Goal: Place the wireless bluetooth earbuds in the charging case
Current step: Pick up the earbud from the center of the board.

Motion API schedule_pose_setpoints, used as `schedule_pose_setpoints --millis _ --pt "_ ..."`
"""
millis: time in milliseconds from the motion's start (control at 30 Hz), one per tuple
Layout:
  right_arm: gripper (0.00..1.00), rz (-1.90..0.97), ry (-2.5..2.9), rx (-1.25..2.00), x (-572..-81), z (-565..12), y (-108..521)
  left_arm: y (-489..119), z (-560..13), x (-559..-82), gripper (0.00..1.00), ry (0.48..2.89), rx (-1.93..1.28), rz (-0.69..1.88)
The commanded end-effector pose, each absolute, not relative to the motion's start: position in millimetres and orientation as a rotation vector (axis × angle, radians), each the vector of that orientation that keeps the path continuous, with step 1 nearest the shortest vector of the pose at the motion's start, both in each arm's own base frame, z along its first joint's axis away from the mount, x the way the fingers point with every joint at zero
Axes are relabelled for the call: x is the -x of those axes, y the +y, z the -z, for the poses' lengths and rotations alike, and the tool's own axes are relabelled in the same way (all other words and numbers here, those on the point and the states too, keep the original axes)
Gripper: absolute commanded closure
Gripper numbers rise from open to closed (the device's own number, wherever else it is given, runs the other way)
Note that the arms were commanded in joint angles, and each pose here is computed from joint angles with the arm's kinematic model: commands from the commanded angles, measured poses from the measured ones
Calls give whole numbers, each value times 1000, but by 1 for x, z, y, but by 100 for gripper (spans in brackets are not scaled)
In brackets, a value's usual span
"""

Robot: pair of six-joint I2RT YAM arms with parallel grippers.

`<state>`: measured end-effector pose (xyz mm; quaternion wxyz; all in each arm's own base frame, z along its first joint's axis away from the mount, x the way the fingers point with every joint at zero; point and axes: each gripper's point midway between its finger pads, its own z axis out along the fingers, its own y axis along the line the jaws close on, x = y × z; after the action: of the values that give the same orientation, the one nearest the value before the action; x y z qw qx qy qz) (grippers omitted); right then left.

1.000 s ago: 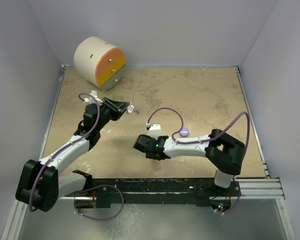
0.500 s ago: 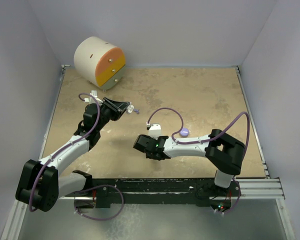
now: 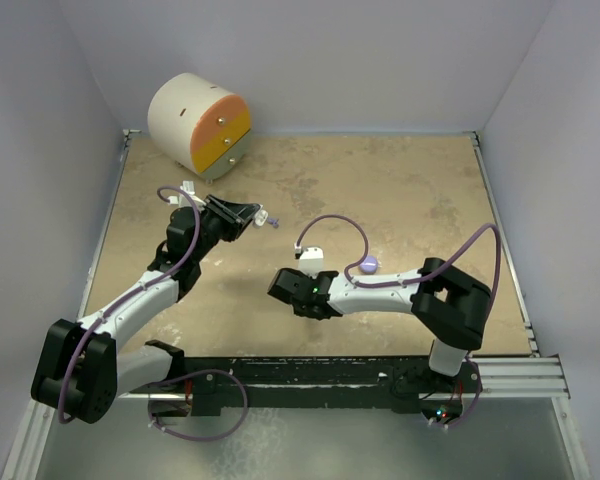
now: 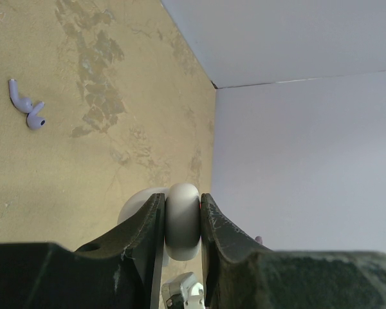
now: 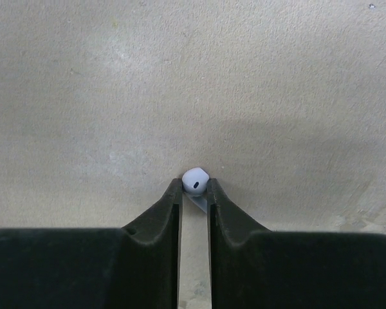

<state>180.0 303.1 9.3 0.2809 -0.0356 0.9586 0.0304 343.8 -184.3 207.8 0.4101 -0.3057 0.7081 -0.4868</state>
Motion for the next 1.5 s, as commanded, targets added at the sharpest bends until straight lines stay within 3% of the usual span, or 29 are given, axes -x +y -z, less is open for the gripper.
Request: schedule_pose_setpoints --millis 0,267,567,1033,1467 --pt "85 35 2754 111 -145 47 279 -184 -232 -348 100 1712 726 1261" --pt "98 -111 2598 64 -180 -11 312 -182 -236 -349 100 1699 725 1259" --pt "100 -423 2327 -15 -258 -101 346 -170 -248 -360 100 1641 770 1325" --pt "100 -675 1796 26 -356 -222 341 -156 -272 -377 100 1551 800 1367" --pt "100 -893 1385 175 -362 -283 334 -153 -270 -386 100 1438 921 1503"
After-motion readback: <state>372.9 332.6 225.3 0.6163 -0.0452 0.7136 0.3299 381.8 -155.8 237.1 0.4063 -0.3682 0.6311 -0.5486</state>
